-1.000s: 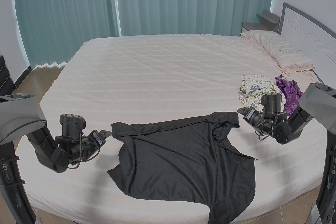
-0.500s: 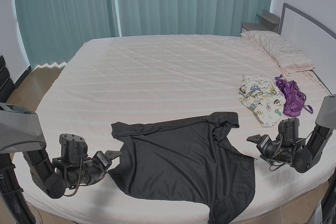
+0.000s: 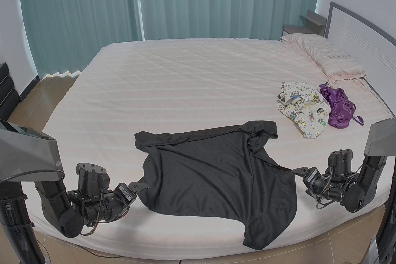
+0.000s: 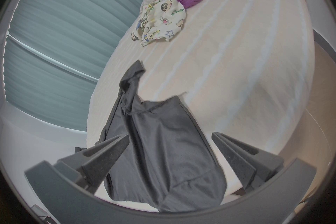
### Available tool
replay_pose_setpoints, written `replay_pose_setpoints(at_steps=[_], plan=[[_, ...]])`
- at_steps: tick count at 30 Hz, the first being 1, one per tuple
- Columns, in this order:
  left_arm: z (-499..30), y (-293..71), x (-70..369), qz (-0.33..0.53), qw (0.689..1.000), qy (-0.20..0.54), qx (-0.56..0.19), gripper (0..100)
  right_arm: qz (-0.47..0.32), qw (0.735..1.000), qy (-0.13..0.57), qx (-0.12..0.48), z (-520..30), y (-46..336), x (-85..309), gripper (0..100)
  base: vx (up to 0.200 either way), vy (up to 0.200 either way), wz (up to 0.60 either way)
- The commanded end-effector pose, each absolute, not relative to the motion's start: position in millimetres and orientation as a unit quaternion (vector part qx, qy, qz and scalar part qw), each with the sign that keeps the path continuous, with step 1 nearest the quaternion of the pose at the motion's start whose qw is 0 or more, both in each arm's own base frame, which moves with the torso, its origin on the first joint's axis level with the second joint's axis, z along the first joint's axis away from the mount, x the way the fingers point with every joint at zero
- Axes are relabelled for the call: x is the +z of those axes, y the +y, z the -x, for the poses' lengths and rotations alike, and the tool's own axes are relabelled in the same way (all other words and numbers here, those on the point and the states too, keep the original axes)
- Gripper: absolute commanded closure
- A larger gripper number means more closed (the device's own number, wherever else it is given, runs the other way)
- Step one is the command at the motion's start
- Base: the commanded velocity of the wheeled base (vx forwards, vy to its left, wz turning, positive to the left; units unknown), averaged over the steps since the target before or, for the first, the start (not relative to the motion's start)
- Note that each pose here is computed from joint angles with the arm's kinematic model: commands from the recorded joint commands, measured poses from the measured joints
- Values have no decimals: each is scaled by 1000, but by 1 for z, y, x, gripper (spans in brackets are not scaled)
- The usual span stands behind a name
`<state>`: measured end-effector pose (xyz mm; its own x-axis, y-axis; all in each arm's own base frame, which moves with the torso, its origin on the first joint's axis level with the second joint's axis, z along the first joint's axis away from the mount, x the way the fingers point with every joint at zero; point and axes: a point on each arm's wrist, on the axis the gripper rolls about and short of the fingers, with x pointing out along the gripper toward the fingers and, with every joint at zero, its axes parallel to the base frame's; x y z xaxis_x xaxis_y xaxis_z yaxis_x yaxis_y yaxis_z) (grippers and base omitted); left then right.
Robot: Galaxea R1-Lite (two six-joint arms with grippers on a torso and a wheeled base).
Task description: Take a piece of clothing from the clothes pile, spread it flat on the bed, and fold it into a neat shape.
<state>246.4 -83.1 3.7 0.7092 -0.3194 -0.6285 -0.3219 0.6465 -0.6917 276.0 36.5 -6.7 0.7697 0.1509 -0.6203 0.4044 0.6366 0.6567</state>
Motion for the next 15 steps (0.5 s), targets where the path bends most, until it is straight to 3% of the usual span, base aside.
replay_pose_setpoints(at_steps=[1, 9, 15], plan=[[-260, -86, -4, 418, 834, 361, 11, 0, -418, 840, 338, -78, -272, 37, -9, 0, 0, 0, 0], [-297, -97, -23, 312, 893, 321, 49, 0, -420, 847, 321, -63, -270, 39, -7, 0, 0, 0, 0], [-319, -119, -22, 285, 897, 337, 34, 0, -414, 848, 328, -51, -266, 47, -7, 0, 0, 0, 0]])
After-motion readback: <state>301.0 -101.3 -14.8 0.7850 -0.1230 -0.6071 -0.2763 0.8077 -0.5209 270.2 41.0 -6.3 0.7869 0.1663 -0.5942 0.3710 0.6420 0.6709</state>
